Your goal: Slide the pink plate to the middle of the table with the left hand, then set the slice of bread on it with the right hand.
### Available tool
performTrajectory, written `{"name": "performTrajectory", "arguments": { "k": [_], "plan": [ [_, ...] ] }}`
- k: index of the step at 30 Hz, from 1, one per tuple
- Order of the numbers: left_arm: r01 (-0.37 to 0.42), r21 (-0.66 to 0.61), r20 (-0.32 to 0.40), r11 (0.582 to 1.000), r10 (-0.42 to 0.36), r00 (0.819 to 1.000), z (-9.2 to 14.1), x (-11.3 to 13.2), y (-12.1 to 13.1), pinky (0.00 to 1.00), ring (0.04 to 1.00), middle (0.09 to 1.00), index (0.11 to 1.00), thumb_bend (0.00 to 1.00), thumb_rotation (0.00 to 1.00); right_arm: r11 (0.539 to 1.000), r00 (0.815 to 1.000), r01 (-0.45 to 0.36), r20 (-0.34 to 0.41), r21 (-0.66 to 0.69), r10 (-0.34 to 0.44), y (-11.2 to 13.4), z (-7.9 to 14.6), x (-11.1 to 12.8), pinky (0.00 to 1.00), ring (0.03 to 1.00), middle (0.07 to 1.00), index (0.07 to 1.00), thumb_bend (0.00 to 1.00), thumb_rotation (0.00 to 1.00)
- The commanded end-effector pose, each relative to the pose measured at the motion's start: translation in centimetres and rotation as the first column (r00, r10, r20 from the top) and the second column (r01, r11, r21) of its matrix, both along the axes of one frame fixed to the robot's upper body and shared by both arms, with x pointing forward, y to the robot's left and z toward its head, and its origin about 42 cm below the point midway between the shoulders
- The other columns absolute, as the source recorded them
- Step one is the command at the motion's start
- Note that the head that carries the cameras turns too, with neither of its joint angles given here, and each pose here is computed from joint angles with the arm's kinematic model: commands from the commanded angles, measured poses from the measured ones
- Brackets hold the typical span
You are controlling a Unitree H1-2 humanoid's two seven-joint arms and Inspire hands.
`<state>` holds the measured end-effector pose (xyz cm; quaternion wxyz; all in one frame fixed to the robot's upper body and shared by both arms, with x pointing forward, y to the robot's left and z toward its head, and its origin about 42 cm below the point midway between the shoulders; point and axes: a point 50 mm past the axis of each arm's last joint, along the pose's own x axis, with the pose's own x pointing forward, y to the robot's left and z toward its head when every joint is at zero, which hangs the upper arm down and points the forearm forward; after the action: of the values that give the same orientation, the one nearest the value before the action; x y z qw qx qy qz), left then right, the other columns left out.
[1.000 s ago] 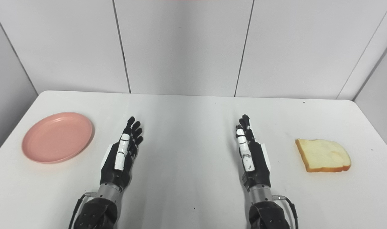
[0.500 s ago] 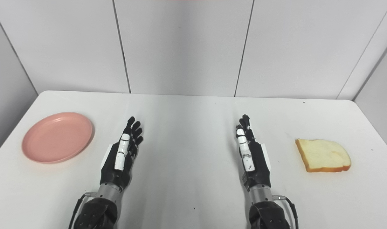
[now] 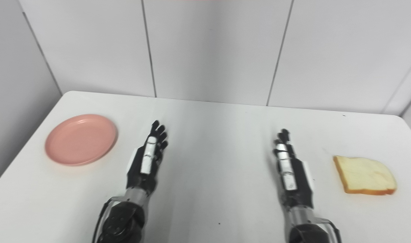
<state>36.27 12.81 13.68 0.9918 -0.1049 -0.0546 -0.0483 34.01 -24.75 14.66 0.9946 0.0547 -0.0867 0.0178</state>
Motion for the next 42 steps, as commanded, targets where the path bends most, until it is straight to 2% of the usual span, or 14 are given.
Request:
{"name": "performTrajectory", "arguments": {
  "k": [1,5,9,13,19,24,29,33,37,42],
  "plan": [
    [-0.018,-0.042,0.124,0.999,0.023,0.992,2.9,1.4,-0.3,1.0,1.0,1.0,1.0,0.65,0.96,1.0,0.995,-0.014,0.1,0.005,0.014,-0.2,1.6,0.4,1.0,1.0,1.0,1.0,0.58,0.9],
    [-0.044,-0.079,0.152,0.996,0.056,0.987,3.8,2.1,0.5,1.0,1.0,1.0,0.998,0.64,0.96,1.0,0.996,-0.017,0.085,0.019,0.016,-0.4,1.7,0.2,1.0,1.0,1.0,1.0,0.56,0.91],
    [-0.079,-0.094,0.18,0.992,0.095,0.979,4.8,2.7,1.5,1.0,1.0,1.0,0.999,0.66,0.96,0.999,0.997,-0.014,0.082,0.033,0.011,-0.8,1.5,0.4,1.0,1.0,1.0,1.0,0.61,0.86],
    [-0.103,-0.093,0.193,0.99,0.119,0.974,5.5,3.1,2.7,1.0,1.0,1.0,1.0,0.68,0.97,1.0,0.996,-0.013,0.09,0.019,0.011,-1.2,1.0,0.5,1.0,1.0,1.0,1.0,0.62,0.89],
    [-0.136,-0.101,0.205,0.986,0.154,0.966,6.4,3.6,4.3,1.0,1.0,1.0,1.0,0.67,0.96,0.998,0.989,-0.042,0.141,-0.047,0.048,-1.7,1.0,0.9,1.0,1.0,1.0,1.0,0.54,0.94],
    [-0.147,-0.091,0.208,0.985,0.163,0.965,6.8,4.1,5.5,1.0,1.0,1.0,0.994,0.69,0.97,0.998,0.987,-0.038,0.154,-0.045,0.044,-1.8,1.0,1.4,1.0,1.0,1.0,1.0,0.53,0.93],
    [-0.165,-0.058,0.215,0.985,0.174,0.961,7.1,4.4,6.8,1.0,0.985,0.975,0.951,0.68,0.98,0.999,0.985,-0.037,0.17,-0.024,0.041,-1.8,0.7,1.8,1.0,1.0,1.0,1.0,0.49,0.94],
    [-0.13,-0.011,0.216,0.991,0.129,0.968,7.7,4.2,8.6,1.0,0.976,0.949,0.942,0.68,0.98,1.0,0.985,-0.026,0.169,-0.013,0.027,-1.9,0.6,2.1,1.0,1.0,1.0,1.0,0.49,0.95],
    [-0.171,0.02,0.223,0.985,0.163,0.961,7.9,4.2,10.6,0.97,0.961,0.939,0.921,0.68,0.98,1.0,0.987,-0.021,0.16,-0.021,0.024,-2.1,0.6,2.3,1.0,1.0,1.0,1.0,0.52,0.95],
    [-0.206,0.101,0.229,0.973,0.178,0.957,8.5,4.5,15.0,1.0,0.974,0.954,0.93,0.7,1.0,1.0,0.988,-0.013,0.155,-0.02,0.016,-2.2,0.4,2.7,1.0,0.995,1.0,1.0,0.55,0.93]
  ]
}}
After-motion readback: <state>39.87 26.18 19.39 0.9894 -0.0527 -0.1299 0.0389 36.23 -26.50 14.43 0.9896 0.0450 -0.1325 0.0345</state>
